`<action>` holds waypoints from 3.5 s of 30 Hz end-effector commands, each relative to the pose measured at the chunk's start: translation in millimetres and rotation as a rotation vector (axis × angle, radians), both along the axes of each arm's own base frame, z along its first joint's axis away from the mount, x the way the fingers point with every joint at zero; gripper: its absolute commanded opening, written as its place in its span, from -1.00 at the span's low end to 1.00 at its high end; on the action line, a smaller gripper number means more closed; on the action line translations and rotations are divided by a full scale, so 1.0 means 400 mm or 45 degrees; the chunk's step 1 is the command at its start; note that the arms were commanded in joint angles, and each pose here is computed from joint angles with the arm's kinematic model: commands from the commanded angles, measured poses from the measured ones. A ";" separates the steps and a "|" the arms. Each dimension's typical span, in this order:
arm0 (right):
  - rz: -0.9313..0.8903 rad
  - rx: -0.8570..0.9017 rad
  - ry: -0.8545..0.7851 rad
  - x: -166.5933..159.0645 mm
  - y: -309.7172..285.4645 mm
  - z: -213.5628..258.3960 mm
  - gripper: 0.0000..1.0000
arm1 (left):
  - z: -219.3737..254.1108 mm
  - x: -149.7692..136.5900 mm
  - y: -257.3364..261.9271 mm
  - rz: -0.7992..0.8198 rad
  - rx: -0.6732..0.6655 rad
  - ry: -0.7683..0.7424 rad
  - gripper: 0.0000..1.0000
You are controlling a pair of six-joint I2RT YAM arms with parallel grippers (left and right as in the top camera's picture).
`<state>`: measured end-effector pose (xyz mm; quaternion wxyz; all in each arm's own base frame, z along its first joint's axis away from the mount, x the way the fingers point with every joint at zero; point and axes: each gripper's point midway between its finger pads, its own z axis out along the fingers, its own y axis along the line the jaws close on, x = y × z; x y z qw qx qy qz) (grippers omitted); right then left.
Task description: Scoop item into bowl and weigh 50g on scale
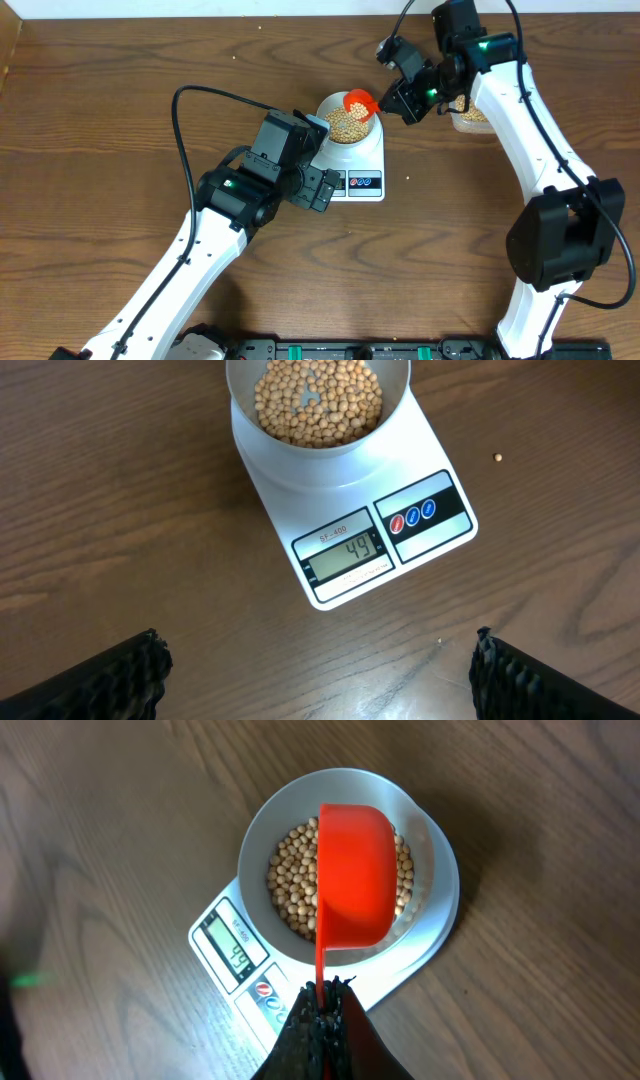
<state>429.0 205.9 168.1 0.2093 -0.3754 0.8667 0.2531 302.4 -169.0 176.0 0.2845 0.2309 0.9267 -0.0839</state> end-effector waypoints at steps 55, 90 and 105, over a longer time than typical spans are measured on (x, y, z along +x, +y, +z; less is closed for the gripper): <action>0.274 0.085 -0.161 -0.041 0.064 0.055 -0.98 | -0.007 0.004 0.007 0.015 0.016 0.004 0.96; 0.155 0.309 -0.040 -0.029 0.007 0.101 -0.98 | -0.007 0.004 0.007 0.015 0.016 0.004 0.96; 0.165 0.425 -0.017 -0.035 0.010 0.132 -0.98 | -0.007 0.004 0.007 0.015 0.016 0.005 0.96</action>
